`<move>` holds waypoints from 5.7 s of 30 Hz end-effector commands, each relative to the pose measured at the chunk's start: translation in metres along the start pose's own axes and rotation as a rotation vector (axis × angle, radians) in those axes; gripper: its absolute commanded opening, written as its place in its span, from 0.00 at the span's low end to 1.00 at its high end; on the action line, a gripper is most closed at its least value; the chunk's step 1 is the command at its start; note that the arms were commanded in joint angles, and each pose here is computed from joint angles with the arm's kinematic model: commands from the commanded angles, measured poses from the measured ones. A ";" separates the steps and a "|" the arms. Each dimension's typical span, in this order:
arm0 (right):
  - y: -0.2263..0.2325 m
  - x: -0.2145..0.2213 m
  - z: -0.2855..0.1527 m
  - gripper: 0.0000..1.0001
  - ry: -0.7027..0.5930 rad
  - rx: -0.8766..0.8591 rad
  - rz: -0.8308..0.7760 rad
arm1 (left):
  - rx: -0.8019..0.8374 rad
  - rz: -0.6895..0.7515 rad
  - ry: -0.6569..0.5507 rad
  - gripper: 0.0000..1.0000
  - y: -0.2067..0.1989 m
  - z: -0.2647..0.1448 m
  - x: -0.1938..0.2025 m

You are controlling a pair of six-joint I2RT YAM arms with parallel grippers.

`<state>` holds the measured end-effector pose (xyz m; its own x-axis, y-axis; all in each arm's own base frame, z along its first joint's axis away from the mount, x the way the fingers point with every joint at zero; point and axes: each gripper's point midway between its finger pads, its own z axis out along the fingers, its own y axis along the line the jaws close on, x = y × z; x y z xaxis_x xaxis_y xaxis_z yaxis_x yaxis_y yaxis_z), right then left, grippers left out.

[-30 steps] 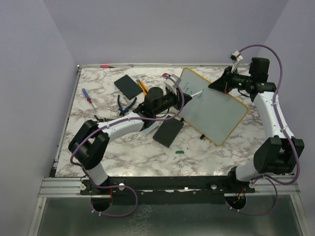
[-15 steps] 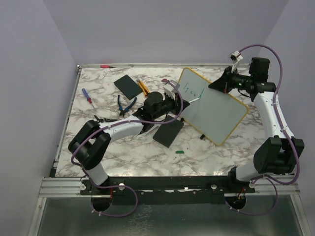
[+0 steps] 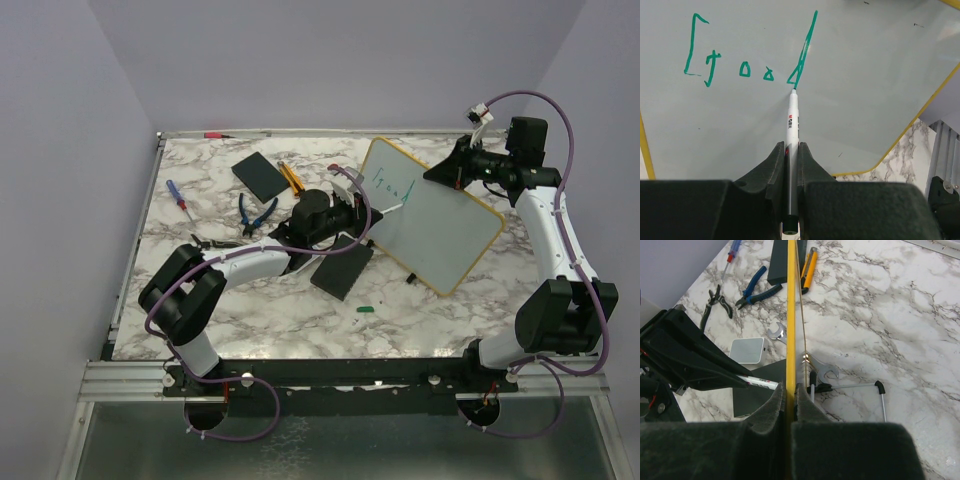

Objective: Write a sentence on the whiteboard

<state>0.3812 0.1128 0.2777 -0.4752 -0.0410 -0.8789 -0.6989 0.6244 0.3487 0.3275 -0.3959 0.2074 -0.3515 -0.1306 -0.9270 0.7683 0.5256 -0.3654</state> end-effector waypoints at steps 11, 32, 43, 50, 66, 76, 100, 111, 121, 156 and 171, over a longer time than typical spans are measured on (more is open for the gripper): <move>0.014 0.024 0.003 0.01 0.070 -0.063 0.096 | 0.078 0.024 0.012 0.00 -0.022 0.002 0.002; 0.013 0.024 0.003 0.01 0.068 -0.053 0.089 | 0.050 0.047 -0.045 0.00 -0.026 -0.009 -0.028; 0.014 0.023 0.002 0.01 0.064 -0.054 0.084 | 0.069 0.051 -0.060 0.00 -0.038 -0.022 -0.045; 0.015 0.022 0.002 0.01 0.062 -0.054 0.084 | 0.105 0.045 -0.064 0.00 -0.053 -0.013 -0.049; 0.014 0.023 0.002 0.01 0.063 -0.054 0.086 | 0.109 0.053 -0.026 0.00 -0.057 0.017 -0.030; 0.014 0.023 0.002 0.01 0.064 -0.053 0.087 | 0.080 0.063 -0.012 0.00 -0.048 0.025 -0.020; 0.014 0.024 0.003 0.01 0.066 -0.051 0.092 | 0.049 0.049 0.062 0.00 -0.035 0.013 0.017; 0.014 0.024 0.002 0.01 0.066 -0.051 0.091 | 0.060 0.051 0.045 0.00 -0.039 0.018 0.008; 0.014 0.024 0.002 0.01 0.066 -0.051 0.090 | 0.090 0.055 0.005 0.00 -0.050 0.027 -0.010; 0.015 0.022 0.001 0.01 0.063 -0.053 0.084 | 0.140 0.068 -0.006 0.00 -0.074 0.020 -0.013; 0.015 0.022 0.001 0.01 0.062 -0.053 0.083 | 0.106 0.064 -0.003 0.00 -0.065 0.030 -0.007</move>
<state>0.3813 0.1127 0.2777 -0.4752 -0.0408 -0.8789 -0.6987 0.6247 0.3487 0.2894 -0.4487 0.2275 -0.3266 -0.0829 -0.9415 0.8400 0.4313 -0.3293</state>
